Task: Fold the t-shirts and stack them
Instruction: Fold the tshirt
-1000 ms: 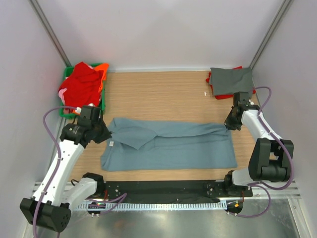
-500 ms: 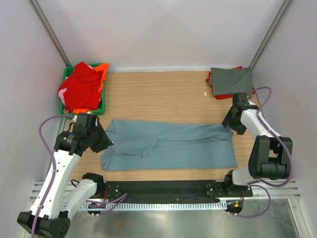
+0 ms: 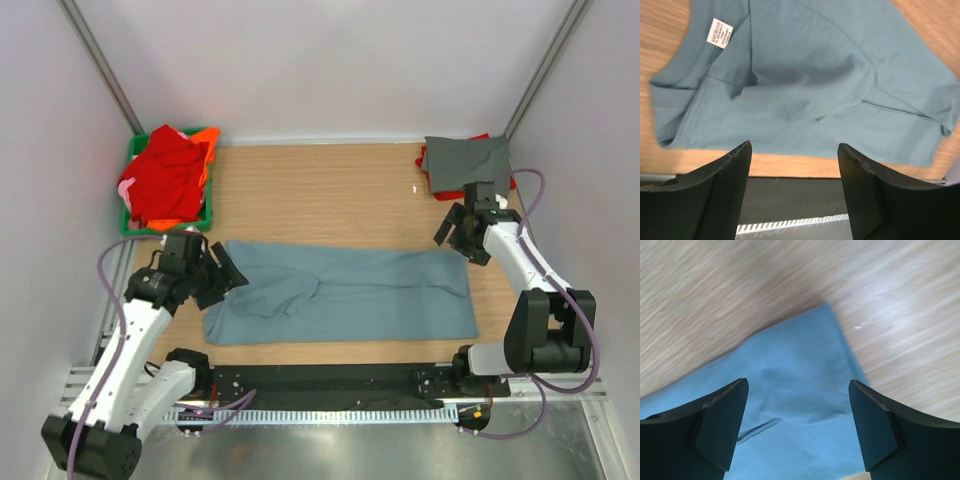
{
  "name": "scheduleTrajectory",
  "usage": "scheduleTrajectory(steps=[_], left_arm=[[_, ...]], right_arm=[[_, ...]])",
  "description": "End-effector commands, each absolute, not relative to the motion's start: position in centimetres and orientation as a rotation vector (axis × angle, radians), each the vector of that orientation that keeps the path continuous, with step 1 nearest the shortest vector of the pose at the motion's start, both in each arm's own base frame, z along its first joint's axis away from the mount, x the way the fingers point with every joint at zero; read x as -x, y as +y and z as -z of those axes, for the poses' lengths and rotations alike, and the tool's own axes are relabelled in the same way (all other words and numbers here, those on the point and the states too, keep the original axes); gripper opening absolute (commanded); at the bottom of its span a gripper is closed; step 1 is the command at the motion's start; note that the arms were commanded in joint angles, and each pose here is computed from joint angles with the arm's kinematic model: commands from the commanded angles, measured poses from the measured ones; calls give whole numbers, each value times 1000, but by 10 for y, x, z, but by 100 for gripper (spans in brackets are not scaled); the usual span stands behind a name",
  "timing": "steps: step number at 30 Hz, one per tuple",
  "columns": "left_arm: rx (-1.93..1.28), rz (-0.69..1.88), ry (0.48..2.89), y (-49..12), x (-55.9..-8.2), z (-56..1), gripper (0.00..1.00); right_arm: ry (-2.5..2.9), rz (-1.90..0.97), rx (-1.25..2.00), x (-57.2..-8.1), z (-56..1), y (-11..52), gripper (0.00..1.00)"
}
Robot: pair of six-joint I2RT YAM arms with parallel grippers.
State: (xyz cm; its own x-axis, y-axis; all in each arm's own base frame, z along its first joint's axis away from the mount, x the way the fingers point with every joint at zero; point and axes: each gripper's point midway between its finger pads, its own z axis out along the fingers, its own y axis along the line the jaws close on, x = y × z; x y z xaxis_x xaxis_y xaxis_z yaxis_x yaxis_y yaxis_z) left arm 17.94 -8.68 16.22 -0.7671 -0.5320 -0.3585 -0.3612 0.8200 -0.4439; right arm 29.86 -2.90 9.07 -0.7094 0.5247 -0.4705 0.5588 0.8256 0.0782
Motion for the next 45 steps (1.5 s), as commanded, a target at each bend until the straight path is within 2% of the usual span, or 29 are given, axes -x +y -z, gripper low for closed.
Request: scheduleTrajectory(steps=[1,8,16,24,26,28,29,30,31,33,34,36,37,40,41,43,45], left_arm=[[680,606,2467,-107,-217,-135,70],[772,414,2589,-101,-232,-51,66],[796,282,2646,-101,-262,-7,65],[706,320,2688,-132,-349,4,63],[662,383,2640,-150,-392,-15,62],[608,373,2710,-162,-410,9,63],[544,423,2658,-182,-447,-11,63],[504,430,2774,-192,-442,18,63],[437,516,2710,-216,-481,-6,63],[342,588,2778,-248,-488,-8,63],[245,661,2723,-273,-518,-18,67],[144,726,2707,-305,-525,-31,75],[80,837,2590,-325,-541,-72,99],[139,862,2564,-326,-546,-75,100],[141,886,2484,-321,-547,-121,100],[149,870,2431,-307,-550,-136,100],[123,868,2375,-296,-543,-181,100]], right_arm=[[2509,-122,-583,-321,-109,31,86],[2653,-130,-461,-301,-53,75,86],[2729,-170,-440,-271,-25,98,87],[2775,-389,-374,-230,-19,150,91],[2798,-460,-382,-213,-15,164,91],[2797,-525,-384,-195,-18,182,91],[2790,-553,-380,-190,-20,189,92],[2772,-599,-375,-183,-26,199,92],[2755,-661,-397,-179,-33,214,92],[2761,-739,-274,-155,-45,245,93],[2738,-794,-228,-154,-60,264,94],[2743,-790,-38,-137,-72,286,96],[2757,-724,19,-137,-84,288,97],[2664,-453,66,-160,-109,260,100],[2630,-396,86,-167,-117,251,100],[2562,-296,76,-182,-141,236,100],[2512,-281,95,-195,-164,232,100]])
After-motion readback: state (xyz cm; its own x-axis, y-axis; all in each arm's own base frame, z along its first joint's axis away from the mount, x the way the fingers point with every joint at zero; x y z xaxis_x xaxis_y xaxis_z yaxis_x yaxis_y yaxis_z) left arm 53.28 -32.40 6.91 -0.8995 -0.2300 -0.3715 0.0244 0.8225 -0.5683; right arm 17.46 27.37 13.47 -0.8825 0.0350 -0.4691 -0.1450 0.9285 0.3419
